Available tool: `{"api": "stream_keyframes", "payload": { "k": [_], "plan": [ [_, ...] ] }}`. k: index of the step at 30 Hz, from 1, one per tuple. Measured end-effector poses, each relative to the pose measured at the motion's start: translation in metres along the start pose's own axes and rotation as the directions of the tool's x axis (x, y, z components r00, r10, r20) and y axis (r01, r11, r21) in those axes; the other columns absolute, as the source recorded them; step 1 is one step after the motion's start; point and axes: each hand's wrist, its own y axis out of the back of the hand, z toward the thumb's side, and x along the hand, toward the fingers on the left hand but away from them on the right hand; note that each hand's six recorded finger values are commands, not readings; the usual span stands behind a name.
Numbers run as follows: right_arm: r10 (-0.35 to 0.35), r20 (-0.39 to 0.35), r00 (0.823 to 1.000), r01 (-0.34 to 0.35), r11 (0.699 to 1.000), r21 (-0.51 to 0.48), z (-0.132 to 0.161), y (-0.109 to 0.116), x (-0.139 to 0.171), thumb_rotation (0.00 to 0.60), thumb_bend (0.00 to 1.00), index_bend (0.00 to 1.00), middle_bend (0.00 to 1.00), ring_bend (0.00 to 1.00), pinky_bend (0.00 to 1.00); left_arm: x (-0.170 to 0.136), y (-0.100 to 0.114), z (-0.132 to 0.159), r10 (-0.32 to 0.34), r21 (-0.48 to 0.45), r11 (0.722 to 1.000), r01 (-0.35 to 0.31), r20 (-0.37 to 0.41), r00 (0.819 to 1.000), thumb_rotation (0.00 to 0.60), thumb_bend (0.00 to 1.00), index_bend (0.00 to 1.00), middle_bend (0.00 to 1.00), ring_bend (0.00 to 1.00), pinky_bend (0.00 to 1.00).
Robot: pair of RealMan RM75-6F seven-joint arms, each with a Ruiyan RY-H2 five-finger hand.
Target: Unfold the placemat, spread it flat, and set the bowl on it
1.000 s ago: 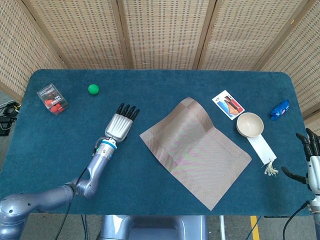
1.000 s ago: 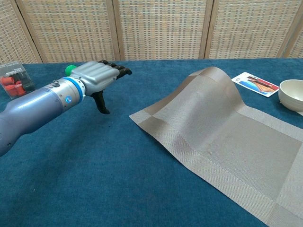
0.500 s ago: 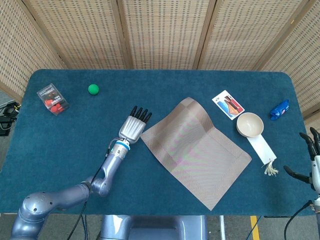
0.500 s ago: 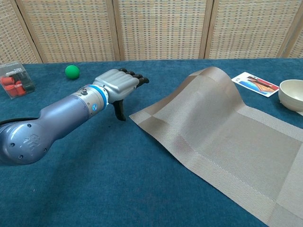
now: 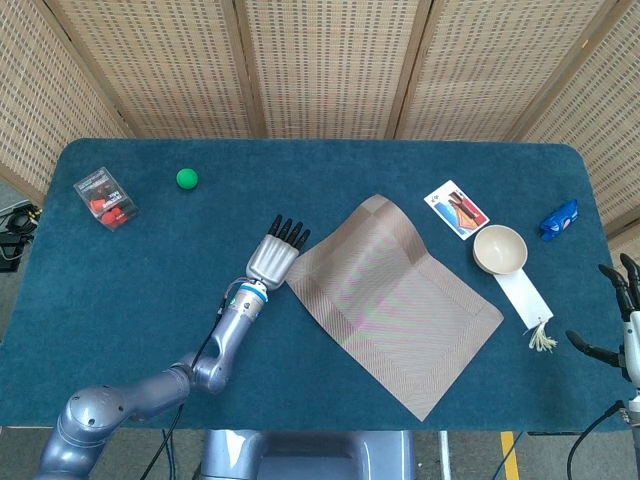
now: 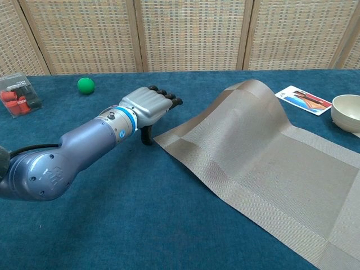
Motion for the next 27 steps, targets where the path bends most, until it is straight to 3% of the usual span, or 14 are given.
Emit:
{"api": "stream_keyframes", "payload": {
  "k": [3, 16, 19, 23, 27],
  "plan": [
    [0.007, 0.003, 1.0, -0.007, 1.0, -0.006, -0.001, -0.001, 0.0, 0.6, 0.13, 0.17, 0.0, 0.0, 0.0, 0.002, 0.001, 0.005, 0.009, 0.003, 1.0, -0.009, 0.004, 1.0, 0.6, 0.27, 0.02, 0.0, 0.0, 0.0],
    [0.02, 0.009, 1.0, -0.02, 1.0, -0.007, -0.002, -0.004, -0.001, 0.6, 0.13, 0.18, 0.0, 0.0, 0.0, 0.001, 0.006, 0.019, 0.066, -0.031, 0.997, -0.065, 0.039, 0.997, 0.6, 0.39, 0.1, 0.0, 0.0, 0.0],
    [0.022, 0.008, 1.0, -0.022, 1.0, -0.008, -0.001, -0.005, -0.001, 0.6, 0.13, 0.18, 0.0, 0.0, 0.0, 0.0, 0.005, 0.02, 0.076, -0.038, 0.997, -0.074, 0.046, 0.996, 0.6, 0.39, 0.16, 0.0, 0.0, 0.0],
    [0.027, 0.007, 1.0, -0.027, 1.0, -0.011, -0.001, -0.006, -0.001, 0.6, 0.12, 0.18, 0.0, 0.0, 0.0, -0.002, 0.005, 0.022, 0.085, -0.054, 0.995, -0.082, 0.058, 0.995, 0.6, 0.39, 0.33, 0.0, 0.0, 0.0],
    [0.026, 0.005, 1.0, -0.026, 1.0, -0.01, -0.001, -0.005, -0.001, 0.6, 0.12, 0.19, 0.0, 0.0, 0.0, -0.006, 0.002, 0.023, 0.091, -0.061, 0.994, -0.086, 0.082, 0.993, 0.6, 0.39, 0.44, 0.0, 0.0, 0.0]
  ]
}}
